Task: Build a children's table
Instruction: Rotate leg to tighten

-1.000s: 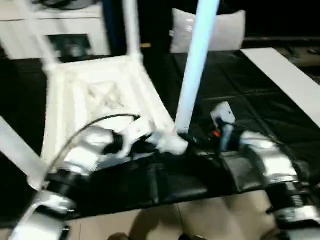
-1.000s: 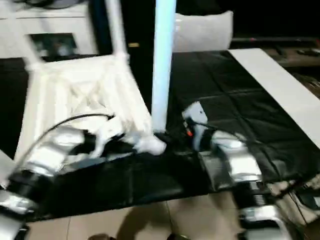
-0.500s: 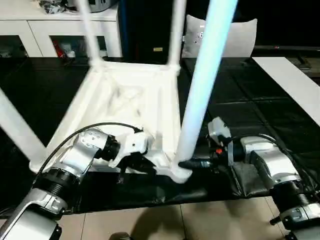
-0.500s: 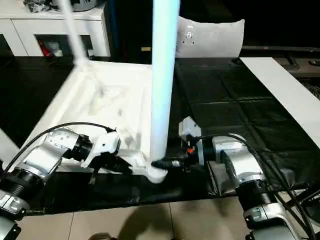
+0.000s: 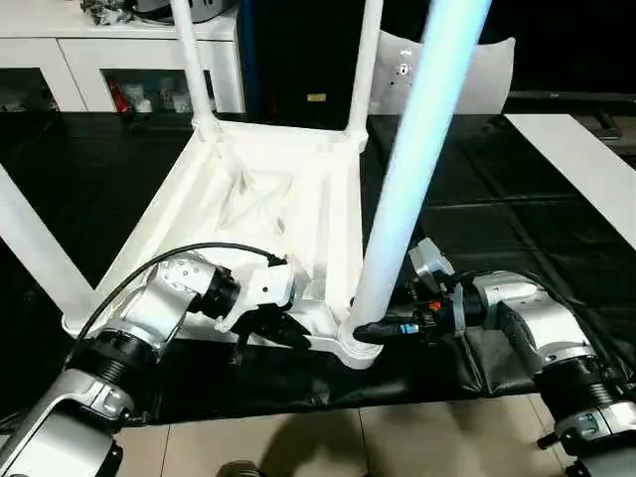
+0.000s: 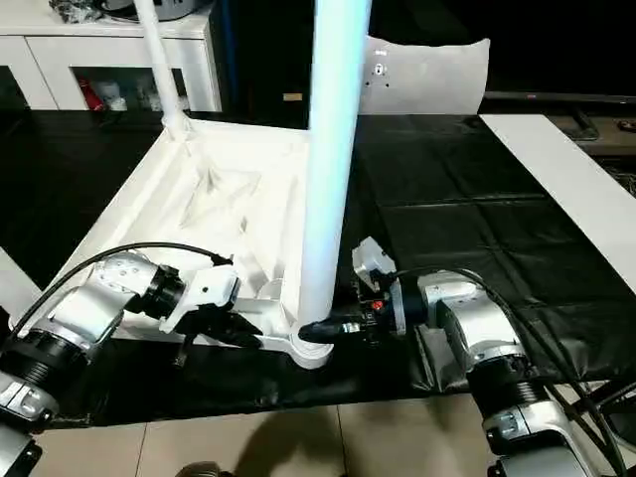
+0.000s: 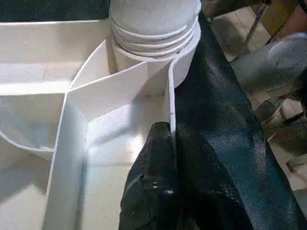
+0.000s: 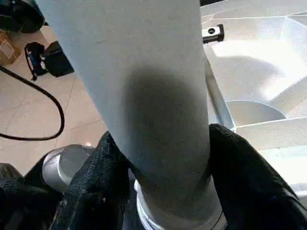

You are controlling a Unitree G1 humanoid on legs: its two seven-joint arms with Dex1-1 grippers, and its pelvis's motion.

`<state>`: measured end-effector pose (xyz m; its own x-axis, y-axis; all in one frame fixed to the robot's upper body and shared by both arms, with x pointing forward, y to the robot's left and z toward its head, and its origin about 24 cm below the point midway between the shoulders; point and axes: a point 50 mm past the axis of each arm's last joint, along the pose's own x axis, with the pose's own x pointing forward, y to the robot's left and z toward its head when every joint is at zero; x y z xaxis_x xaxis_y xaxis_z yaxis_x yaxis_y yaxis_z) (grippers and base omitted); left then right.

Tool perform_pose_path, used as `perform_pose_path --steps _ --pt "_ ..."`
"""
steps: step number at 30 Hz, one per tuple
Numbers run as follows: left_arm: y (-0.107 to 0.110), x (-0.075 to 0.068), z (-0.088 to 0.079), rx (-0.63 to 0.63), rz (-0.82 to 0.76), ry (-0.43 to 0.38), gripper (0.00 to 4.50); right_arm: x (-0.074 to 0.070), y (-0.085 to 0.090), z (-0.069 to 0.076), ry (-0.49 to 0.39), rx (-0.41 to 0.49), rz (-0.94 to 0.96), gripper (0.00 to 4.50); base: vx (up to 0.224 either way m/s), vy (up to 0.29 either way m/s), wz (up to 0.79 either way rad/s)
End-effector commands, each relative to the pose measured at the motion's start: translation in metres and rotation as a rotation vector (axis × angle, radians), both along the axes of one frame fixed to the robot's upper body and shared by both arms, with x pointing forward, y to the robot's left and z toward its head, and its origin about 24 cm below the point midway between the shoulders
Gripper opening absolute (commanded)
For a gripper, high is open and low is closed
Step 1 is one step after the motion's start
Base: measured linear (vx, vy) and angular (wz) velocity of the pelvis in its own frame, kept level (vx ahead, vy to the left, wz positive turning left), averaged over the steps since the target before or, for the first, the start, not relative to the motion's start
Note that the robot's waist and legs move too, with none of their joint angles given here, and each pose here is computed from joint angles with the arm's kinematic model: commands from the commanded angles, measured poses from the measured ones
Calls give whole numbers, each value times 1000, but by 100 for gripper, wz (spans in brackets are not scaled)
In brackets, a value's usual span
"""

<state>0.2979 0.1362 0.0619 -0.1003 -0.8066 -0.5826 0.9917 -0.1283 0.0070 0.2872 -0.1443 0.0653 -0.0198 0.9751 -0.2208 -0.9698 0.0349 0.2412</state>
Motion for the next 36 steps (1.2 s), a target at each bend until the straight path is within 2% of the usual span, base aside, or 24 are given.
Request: perform_pose_path --steps 1,4,7,8,11,13,15,16,18,19,20,23,25,28,29,30,33,36 --pt "-11 5 10 -42 25 -38 0 -2 8 9 19 94 -2 211 0 0 0" --pt "-17 10 15 -94 137 -40 0 -1 20 6 6 89 -91 211 0 0 0" --pt "-30 16 21 -167 302 -70 0 12 41 -2 -32 54 -333 210 0 0 0" --pt "-30 16 21 -167 302 -70 0 12 41 -2 -32 54 -333 210 0 0 0" --pt "-41 20 22 -199 413 -97 0 21 55 -5 -42 27 -488 206 0 0 0" --pt "-54 25 24 -209 533 -130 0 32 67 -6 -34 -4 -682 204 0 0 0" --pt "-56 26 25 -210 550 -137 0 34 68 -6 -32 -6 -705 203 0 0 0" --pt "-63 30 27 -218 611 -174 0 39 71 -4 -59 -14 -770 203 0 0 0" --pt "-65 32 28 -219 631 -189 0 41 72 -3 -80 -17 -790 203 0 0 0" --pt "-68 34 30 -215 641 -210 0 44 72 1 -122 11 -808 256 0 0 0" --pt "-68 34 30 -212 642 -213 0 44 72 2 -127 21 -809 269 0 0 0" --pt "-67 34 30 -199 640 -220 0 43 72 5 -125 49 -812 281 0 0 0" --pt "-60 32 27 -182 621 -226 0 41 66 8 -145 80 -800 310 0 0 0" --pt "-54 32 25 -177 609 -218 0 41 55 9 -167 93 -796 329 0 0 0" --pt "-54 32 25 -176 609 -218 0 41 54 9 -170 93 -795 329 0 0 0" --pt "-51 32 25 -172 599 -222 0 41 48 9 -186 90 -792 355 0 0 0" --pt "-43 30 23 -162 541 -214 0 37 35 8 -195 87 -725 366 0 0 0" --pt "-34 27 19 -134 479 -195 0 32 20 7 -219 42 -624 400 0 0 0"
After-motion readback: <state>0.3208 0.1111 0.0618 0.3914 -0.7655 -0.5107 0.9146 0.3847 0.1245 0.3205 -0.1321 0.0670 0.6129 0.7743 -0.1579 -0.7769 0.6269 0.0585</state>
